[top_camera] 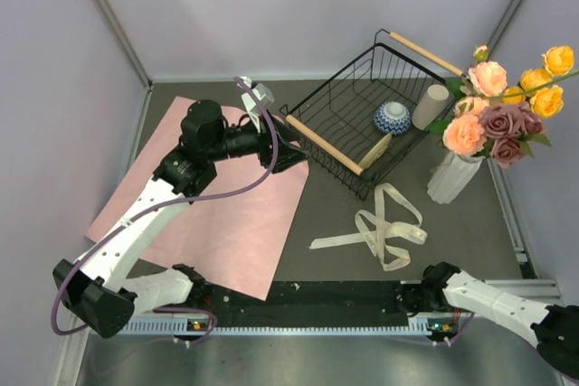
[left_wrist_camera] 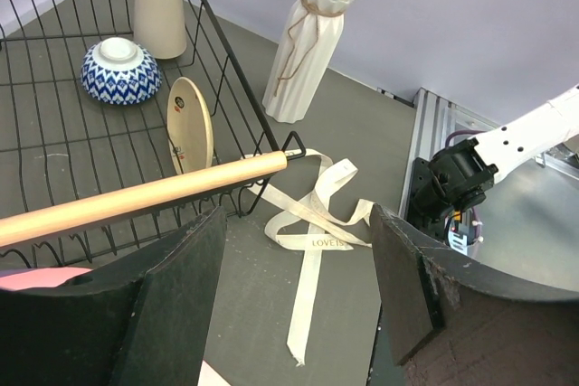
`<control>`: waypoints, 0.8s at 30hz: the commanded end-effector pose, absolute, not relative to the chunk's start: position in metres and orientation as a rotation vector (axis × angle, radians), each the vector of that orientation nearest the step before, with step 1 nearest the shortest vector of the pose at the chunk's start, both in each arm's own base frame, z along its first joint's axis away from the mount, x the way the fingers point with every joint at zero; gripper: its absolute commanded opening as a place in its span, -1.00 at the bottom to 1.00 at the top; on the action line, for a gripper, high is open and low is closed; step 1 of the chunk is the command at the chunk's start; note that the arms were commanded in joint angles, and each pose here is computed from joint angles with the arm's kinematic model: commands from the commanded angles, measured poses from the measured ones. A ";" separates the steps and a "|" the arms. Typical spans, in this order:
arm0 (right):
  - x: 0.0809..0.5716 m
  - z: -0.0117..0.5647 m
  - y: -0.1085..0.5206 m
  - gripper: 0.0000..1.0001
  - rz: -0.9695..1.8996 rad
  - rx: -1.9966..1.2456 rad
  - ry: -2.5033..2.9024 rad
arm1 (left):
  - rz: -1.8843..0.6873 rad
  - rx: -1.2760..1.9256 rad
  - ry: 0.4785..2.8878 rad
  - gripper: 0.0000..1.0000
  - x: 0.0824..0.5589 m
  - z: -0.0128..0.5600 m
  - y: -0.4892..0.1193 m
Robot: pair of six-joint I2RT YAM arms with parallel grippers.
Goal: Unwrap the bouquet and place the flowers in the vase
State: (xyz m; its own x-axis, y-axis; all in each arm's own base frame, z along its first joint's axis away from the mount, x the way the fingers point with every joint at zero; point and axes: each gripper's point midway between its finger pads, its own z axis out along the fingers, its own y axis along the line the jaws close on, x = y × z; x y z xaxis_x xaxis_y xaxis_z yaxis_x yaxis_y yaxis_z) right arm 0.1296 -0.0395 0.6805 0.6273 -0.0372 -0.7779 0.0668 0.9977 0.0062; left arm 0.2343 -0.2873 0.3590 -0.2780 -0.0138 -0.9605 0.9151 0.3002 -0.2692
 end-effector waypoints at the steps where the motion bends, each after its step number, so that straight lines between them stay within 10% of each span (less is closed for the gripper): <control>1: 0.150 0.667 -0.016 -1.00 -0.107 -0.085 0.944 | -1.174 0.871 1.504 0.40 0.232 0.368 -0.290; 24: 0.206 0.618 0.021 -1.00 -0.200 -0.175 1.166 | -1.208 0.882 1.506 0.41 0.229 0.368 -0.293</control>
